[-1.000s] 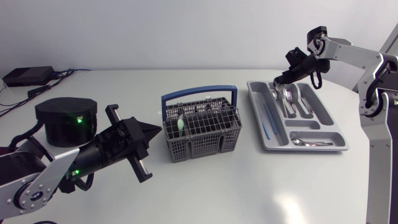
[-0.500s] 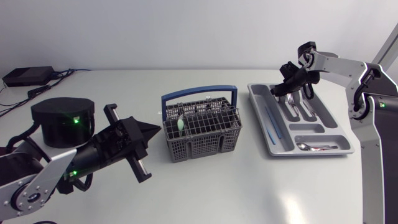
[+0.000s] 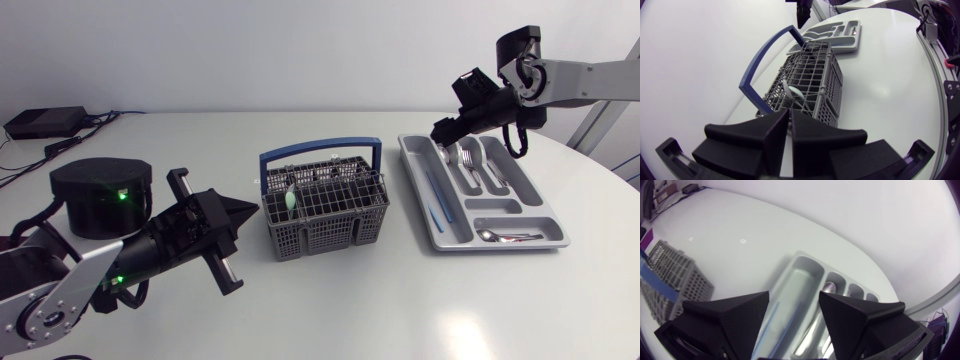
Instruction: Unload the cutlery basket into the drawer organizer.
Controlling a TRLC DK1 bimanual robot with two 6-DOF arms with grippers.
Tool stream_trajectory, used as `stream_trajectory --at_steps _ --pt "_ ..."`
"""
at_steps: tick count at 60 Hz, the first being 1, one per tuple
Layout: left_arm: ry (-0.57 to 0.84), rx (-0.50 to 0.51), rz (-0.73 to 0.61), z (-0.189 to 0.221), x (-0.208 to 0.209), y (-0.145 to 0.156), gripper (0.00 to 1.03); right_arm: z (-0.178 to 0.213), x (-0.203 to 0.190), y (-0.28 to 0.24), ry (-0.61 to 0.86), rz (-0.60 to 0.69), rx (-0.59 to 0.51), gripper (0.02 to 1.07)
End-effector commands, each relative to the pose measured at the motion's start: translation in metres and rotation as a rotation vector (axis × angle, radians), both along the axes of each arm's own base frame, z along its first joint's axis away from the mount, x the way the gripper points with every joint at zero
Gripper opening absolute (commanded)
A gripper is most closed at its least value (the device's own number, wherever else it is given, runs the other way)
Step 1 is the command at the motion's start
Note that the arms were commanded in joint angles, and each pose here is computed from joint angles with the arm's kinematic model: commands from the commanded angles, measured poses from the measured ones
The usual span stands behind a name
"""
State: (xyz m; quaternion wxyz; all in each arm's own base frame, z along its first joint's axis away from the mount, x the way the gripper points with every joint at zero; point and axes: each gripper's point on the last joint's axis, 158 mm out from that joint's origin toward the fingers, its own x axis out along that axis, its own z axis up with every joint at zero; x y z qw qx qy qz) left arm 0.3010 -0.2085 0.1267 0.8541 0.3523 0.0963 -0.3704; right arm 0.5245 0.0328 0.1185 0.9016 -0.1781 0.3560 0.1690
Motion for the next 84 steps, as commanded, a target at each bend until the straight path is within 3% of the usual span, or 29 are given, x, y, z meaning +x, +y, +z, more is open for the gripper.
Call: stream_trajectory --at_steps 1,5,21,37,51,58,84 --pt "0.02 0.015 -0.007 -0.014 -0.005 0.0 0.21 -0.01 -0.037 0.032 0.034 0.063 0.019 0.77" --pt "0.017 0.013 -0.005 -0.014 -0.005 0.001 0.21 -0.008 -0.059 0.057 0.035 0.114 0.031 0.73" --pt "0.013 0.011 -0.005 -0.012 -0.006 0.002 0.21 -0.008 -0.108 0.116 0.046 0.211 0.078 0.73" --pt "0.012 0.01 0.0 -0.012 -0.008 0.004 0.21 -0.003 -0.126 0.134 0.057 0.244 0.11 0.73" --pt "0.011 0.009 -0.007 -0.011 -0.009 0.003 0.21 -0.048 -0.128 0.14 0.101 0.234 0.063 0.73" --pt "0.009 0.009 -0.01 -0.01 -0.011 0.003 0.21 -0.053 -0.124 0.138 0.106 0.228 0.054 0.73" --pt "0.001 0.004 -0.008 -0.007 -0.01 0.002 0.21 0.02 -0.15 0.151 -0.005 0.277 0.09 0.74"
